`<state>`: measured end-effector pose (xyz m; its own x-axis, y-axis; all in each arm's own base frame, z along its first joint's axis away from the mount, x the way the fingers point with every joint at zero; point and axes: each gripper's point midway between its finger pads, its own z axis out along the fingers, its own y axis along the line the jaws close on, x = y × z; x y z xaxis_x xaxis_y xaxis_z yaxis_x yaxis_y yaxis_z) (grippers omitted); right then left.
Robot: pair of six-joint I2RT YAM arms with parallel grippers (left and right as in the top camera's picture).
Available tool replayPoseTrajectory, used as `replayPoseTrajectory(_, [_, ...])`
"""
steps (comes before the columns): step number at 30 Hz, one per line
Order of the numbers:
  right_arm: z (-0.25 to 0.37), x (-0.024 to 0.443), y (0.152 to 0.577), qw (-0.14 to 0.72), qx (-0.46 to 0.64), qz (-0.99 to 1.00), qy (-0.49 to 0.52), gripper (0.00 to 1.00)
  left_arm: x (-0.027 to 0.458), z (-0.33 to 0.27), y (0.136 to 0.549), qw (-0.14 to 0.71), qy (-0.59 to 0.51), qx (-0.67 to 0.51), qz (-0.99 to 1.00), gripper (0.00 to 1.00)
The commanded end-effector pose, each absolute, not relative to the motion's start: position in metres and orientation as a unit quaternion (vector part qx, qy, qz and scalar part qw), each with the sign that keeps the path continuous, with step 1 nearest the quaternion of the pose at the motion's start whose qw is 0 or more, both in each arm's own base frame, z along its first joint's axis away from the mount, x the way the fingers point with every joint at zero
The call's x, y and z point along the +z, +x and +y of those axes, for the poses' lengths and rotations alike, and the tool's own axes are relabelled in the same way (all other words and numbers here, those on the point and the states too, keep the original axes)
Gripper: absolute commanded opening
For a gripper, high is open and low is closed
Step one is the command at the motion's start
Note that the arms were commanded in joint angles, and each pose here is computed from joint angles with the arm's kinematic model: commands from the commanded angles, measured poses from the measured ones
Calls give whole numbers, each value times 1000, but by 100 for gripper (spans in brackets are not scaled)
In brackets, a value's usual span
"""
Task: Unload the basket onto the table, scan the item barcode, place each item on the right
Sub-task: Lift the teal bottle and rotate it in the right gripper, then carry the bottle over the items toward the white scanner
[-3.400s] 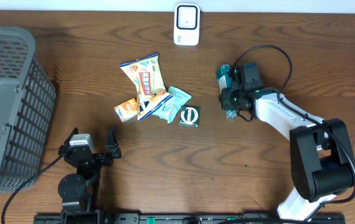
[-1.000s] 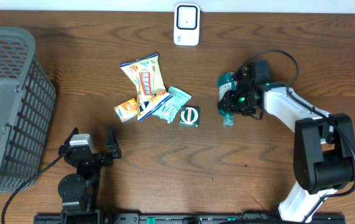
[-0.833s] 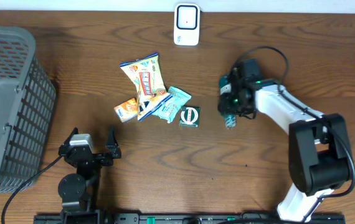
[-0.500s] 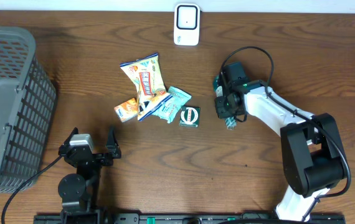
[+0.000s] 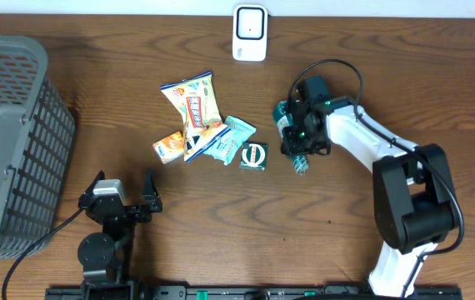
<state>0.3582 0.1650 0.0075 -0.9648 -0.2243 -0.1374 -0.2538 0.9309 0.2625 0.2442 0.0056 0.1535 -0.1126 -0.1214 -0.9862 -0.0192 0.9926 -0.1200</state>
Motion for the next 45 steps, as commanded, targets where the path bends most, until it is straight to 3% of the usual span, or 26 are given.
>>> replayPoseTrajectory(1, [176, 24, 370, 59, 196, 968, -145, 1, 138, 5, 244, 650, -42, -36, 758, 98])
replayPoseTrajectory(5, [181, 39, 377, 63, 221, 963, -141, 1, 138, 5, 244, 650, -42, -36, 758, 98])
replayPoseTrajectory(11, [211, 74, 371, 66, 362, 912, -179, 1, 138, 5, 244, 650, -42, -36, 758, 98])
replayPoseTrajectory(25, [235, 141, 355, 116, 563, 774, -266, 1, 138, 5, 244, 650, -42, -36, 758, 98])
replayPoseTrajectory(31, [242, 175, 347, 116, 645, 710, -256, 1, 138, 5, 244, 650, -42, -36, 758, 98])
replayPoseTrajectory(45, [240, 177, 348, 119, 650, 706, -255, 2, 138, 5, 244, 650, -42, -36, 758, 98])
